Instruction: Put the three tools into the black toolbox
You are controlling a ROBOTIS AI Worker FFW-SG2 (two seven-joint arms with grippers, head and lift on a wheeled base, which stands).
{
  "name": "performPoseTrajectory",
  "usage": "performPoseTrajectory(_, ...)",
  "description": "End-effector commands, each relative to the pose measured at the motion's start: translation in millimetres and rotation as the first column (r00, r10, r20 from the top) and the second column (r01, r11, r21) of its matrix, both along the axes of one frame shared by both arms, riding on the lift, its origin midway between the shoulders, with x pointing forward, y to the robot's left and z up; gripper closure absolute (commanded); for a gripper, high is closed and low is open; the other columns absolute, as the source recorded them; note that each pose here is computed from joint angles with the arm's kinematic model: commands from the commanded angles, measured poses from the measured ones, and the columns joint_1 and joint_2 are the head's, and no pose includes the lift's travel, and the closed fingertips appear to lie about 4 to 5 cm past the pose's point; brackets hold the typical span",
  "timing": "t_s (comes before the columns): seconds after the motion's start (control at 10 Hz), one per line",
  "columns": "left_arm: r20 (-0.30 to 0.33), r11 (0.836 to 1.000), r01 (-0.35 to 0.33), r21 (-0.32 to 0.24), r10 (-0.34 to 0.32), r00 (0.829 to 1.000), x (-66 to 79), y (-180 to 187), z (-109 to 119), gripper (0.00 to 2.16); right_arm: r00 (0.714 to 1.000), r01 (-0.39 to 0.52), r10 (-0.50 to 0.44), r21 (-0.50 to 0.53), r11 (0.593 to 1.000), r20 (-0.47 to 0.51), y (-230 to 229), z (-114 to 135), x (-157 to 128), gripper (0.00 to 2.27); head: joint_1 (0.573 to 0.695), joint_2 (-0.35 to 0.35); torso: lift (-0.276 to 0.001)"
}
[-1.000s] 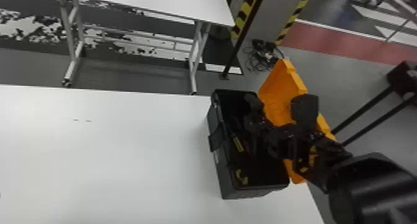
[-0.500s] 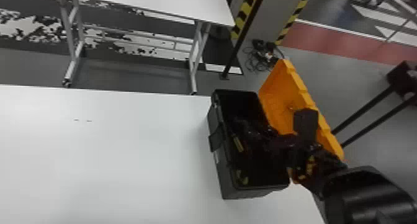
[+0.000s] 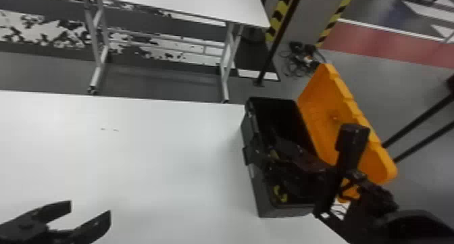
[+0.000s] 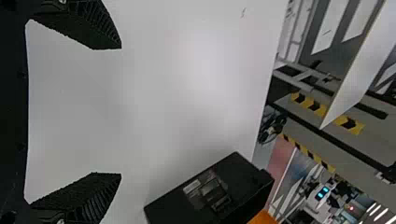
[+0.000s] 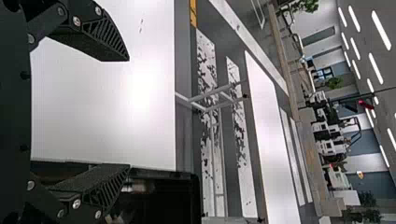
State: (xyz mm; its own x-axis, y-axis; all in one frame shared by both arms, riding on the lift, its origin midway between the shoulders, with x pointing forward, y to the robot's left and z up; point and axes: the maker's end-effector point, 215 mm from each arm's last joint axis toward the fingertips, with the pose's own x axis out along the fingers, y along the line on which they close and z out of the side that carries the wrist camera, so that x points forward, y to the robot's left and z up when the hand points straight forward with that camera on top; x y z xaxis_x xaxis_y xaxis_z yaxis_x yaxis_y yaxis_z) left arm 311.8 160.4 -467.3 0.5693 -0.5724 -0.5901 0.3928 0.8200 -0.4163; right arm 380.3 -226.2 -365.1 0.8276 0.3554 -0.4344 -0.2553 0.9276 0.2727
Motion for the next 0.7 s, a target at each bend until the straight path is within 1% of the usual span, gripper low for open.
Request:
performPoseTrajectory(0.0, 0.178, 0.995, -0.072, 0.071, 0.059, 0.982, 41.2, 19, 26, 0.03, 0.999, -0.035, 0.036, -0.032, 0.999, 0.029, 53, 3, -11, 0.06, 0.695, -0.139, -0.051)
performPoseTrajectory(0.1, 0.295, 0.985, -0.139, 0.098, 0.105, 0.950, 63.2, 34, 44, 0.03, 0.997, -0.015, 0.019, -0.052, 0.999, 0.074, 65, 7, -10, 0.06, 0.695, -0.040, -0.051)
performPoseTrajectory(0.2, 0.383, 0.976, -0.184, 0.118, 0.126, 0.915, 74.0, 46, 59, 0.03, 0.990, 0.023, -0.014, -0.061, 0.998, 0.139, 65, 16, -11, 0.06, 0.695, 0.026, -0.051)
performPoseTrajectory(0.3, 0.438, 0.968, -0.214, 0.127, 0.139, 0.888, 75.9, 55, 66, 0.03, 0.974, 0.070, -0.055, -0.063, 0.996, 0.218, 60, 28, -12, 0.06, 0.695, 0.045, -0.051)
performPoseTrajectory(0.4, 0.493, 0.965, -0.233, 0.117, 0.147, 0.858, 75.2, 63, 78, 0.03, 0.956, 0.117, -0.093, -0.072, 0.990, 0.280, 52, 34, -16, 0.06, 0.695, 0.064, -0.051)
performPoseTrajectory(0.5, 0.544, 0.969, -0.221, 0.114, 0.126, 0.829, 69.9, 65, 93, 0.03, 0.925, 0.159, -0.116, -0.092, 0.983, 0.362, 47, 44, -26, 0.06, 0.695, 0.069, -0.051)
performPoseTrajectory(0.6, 0.583, 0.972, -0.208, 0.108, 0.107, 0.805, 63.0, 63, 105, 0.04, 0.907, 0.182, -0.135, -0.081, 0.980, 0.398, 44, 46, -37, 0.06, 0.695, 0.068, -0.051)
